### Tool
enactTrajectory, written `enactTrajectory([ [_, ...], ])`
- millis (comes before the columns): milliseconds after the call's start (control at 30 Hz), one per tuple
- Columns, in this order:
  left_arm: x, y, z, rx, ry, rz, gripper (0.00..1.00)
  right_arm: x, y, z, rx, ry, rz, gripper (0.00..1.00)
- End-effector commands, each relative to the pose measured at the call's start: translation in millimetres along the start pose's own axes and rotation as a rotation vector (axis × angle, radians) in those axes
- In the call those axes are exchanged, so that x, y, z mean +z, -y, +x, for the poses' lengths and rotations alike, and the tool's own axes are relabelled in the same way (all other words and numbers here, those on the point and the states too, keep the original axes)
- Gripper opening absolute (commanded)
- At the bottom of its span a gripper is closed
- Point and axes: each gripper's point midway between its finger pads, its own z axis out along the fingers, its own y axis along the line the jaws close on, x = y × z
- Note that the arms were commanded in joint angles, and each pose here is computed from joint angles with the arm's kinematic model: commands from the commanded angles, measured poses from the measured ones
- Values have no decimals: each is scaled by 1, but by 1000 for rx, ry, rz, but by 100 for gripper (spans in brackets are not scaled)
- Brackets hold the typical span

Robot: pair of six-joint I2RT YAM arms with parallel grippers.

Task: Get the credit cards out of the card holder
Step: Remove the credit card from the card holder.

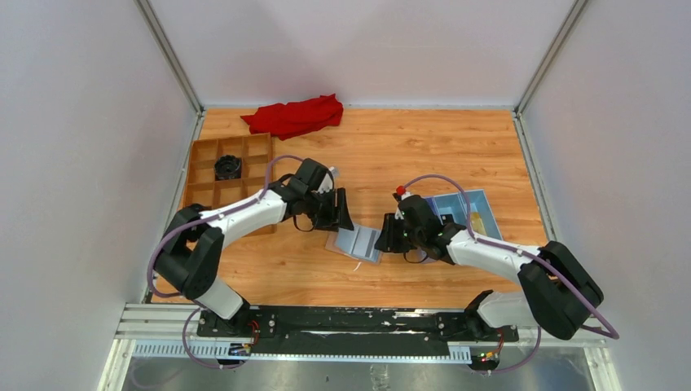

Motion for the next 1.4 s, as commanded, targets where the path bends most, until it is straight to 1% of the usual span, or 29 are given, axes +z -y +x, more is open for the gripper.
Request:
enactTrajectory([
  [0, -30, 7, -30, 31, 184, -31, 59, 1, -12, -6, -23, 8, -31, 34],
  [67, -34, 15, -33, 43, 202, -3, 59, 1, -11, -6, -23, 10, -28, 34],
  [233, -22, 17, -23, 37, 122, 32, 59, 3, -15, -8, -23, 8, -39, 34],
  [300, -18, 19, -21, 23, 115, 64, 59, 2, -16, -10, -21, 14, -42, 34],
  [433, -7, 33, -13, -8, 76, 179, 59, 5, -15, -8, -15, 9, -39, 34],
  [500, -1, 32, -8, -19, 49, 192, 59, 7, -15, -7, -11, 0, -41, 34],
  [600, 8, 22, 1, -36, 13, 168, 59, 11, -16, -5, -5, -12, -49, 34],
  [767, 19, -9, 9, -69, -8, 41, 58, 15, -16, -4, -6, -22, -52, 34],
  [833, 23, -16, 13, -84, -19, 18, 58, 14, -17, -4, -7, -20, -55, 34],
  [933, 26, -18, 14, -100, -26, 21, 58, 12, -19, -7, -10, -11, -61, 33],
  [1067, 22, -11, 9, -89, -7, 41, 58, 12, -21, -9, -14, -5, -64, 33],
  [1367, 20, -11, 11, -81, -13, 35, 57, 21, -19, -6, -10, -28, -67, 33],
])
